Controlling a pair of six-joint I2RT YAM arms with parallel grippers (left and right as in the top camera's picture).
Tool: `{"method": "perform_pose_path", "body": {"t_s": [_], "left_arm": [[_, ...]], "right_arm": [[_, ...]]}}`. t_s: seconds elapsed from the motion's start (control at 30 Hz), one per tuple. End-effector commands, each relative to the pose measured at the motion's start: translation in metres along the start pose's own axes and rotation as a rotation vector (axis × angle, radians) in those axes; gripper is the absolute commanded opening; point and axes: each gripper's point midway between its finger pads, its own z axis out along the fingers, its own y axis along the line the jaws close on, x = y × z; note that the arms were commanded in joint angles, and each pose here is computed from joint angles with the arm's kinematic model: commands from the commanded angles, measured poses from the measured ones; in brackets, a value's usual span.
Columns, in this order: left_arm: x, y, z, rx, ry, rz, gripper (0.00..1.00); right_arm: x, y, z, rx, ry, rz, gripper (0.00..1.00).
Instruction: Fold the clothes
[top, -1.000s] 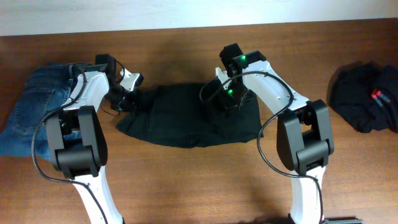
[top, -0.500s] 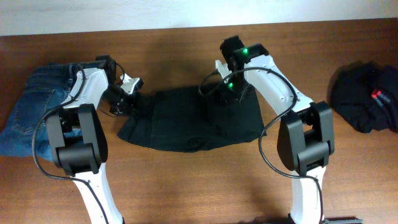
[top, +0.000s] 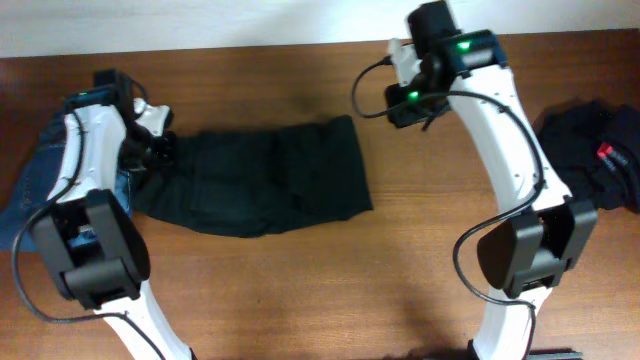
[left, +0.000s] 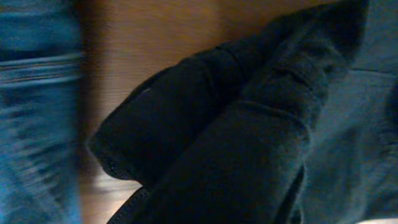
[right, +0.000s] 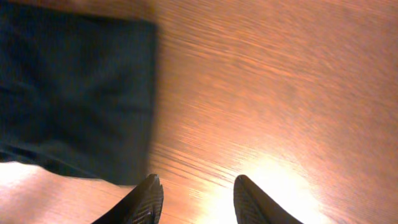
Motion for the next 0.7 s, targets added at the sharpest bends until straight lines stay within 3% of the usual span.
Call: {"method": "perform_pose_path", "body": {"t_s": [0.0, 0.33, 0.67], "left_arm": [[-0.017, 0.010, -0.050, -0.059, -0.119, -0.048, 0.00], [-0.043, -0.014, -0.126, -0.087, -0.272, -0.032, 0.00], [-0.052, -0.058, -0.125, -0.065, -0.289, 0.048, 0.00]], "right_arm": [[0.002, -0.021, -0.014, 0.014, -0.014, 0.053, 0.42], [0.008, -0.034, -0.015, 0.021, 0.000, 0.084, 0.42], [0.009, -0.016, -0.011, -0.018, 0.011, 0.058, 0.42]]}}
